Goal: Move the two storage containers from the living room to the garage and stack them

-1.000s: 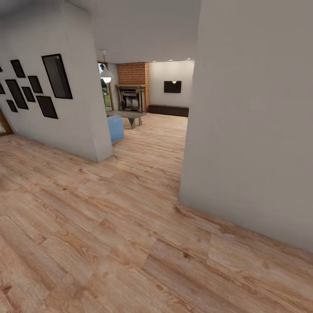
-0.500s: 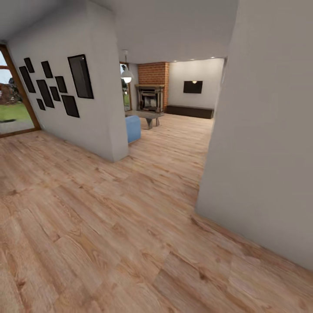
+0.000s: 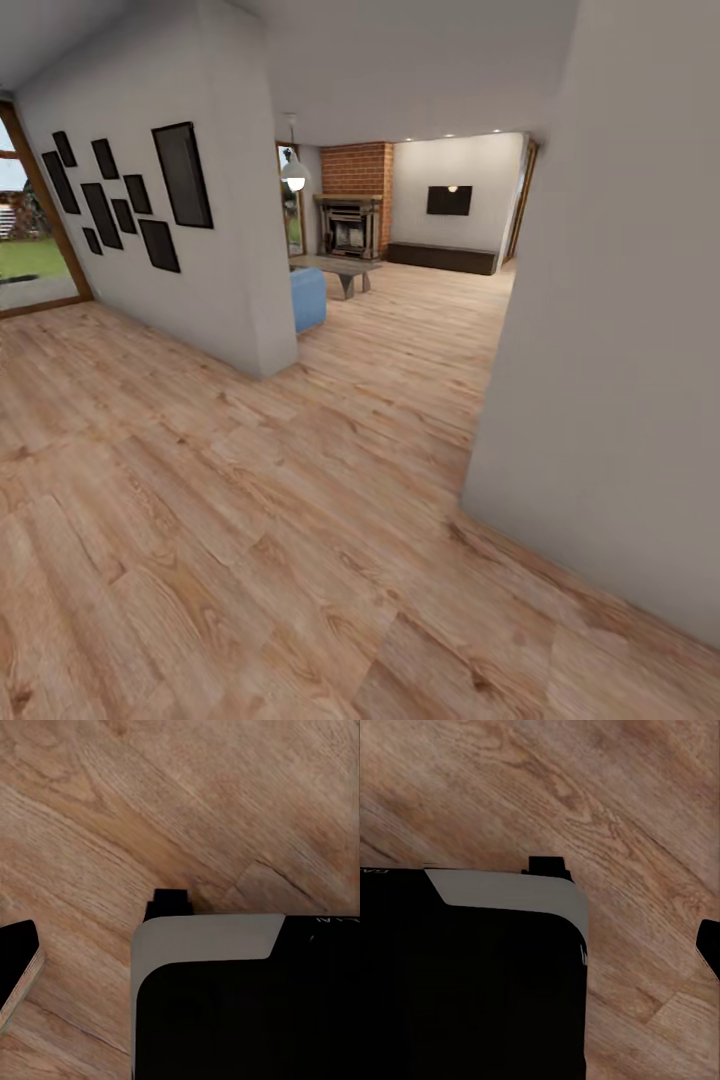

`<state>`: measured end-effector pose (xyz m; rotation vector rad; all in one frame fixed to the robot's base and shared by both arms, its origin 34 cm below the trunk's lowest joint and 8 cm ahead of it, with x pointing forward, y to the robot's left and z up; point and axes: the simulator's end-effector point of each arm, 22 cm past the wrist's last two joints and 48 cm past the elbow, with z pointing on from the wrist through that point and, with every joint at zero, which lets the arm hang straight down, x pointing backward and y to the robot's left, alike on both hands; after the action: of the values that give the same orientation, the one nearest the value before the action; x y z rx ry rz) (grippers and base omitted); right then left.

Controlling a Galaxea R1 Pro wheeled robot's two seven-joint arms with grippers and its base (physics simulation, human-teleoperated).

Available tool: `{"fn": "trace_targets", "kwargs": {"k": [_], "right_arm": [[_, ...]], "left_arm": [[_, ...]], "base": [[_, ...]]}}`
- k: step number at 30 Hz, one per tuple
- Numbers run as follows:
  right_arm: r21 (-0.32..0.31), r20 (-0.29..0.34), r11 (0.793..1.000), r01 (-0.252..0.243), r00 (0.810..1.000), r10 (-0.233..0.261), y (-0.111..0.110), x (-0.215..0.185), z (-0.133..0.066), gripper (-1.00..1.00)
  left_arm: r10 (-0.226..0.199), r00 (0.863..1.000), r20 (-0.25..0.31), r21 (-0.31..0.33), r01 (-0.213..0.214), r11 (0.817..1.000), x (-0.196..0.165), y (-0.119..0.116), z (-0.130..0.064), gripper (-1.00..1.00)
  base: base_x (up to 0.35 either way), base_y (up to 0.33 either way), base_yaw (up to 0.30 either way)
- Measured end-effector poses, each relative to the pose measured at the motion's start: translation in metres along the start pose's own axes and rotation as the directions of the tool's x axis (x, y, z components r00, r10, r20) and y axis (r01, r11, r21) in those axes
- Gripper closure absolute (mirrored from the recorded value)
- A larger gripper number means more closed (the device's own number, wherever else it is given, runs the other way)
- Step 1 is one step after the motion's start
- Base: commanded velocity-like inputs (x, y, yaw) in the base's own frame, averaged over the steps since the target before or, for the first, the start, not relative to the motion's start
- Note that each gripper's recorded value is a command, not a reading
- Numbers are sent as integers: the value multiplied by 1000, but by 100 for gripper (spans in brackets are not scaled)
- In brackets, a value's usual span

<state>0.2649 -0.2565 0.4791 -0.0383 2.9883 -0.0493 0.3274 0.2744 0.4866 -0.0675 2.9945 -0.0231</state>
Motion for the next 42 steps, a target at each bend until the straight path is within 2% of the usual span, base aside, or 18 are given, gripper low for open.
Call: {"fn": "trace_targets", "kwargs": {"k": [15, 42], "right_arm": [[0, 2, 1000, -1, 1000, 1, 0, -1, 0, -100], [2, 4, 1000, 4, 1000, -4, -2, -1, 0, -100]], "left_arm": [[-1, 1000, 0, 0, 1, 1000, 0, 0, 0, -100], [0, 1000, 0, 0, 0, 1000, 0, 0, 0, -100]], "base": [[321, 0, 205], [321, 0, 4]]}}
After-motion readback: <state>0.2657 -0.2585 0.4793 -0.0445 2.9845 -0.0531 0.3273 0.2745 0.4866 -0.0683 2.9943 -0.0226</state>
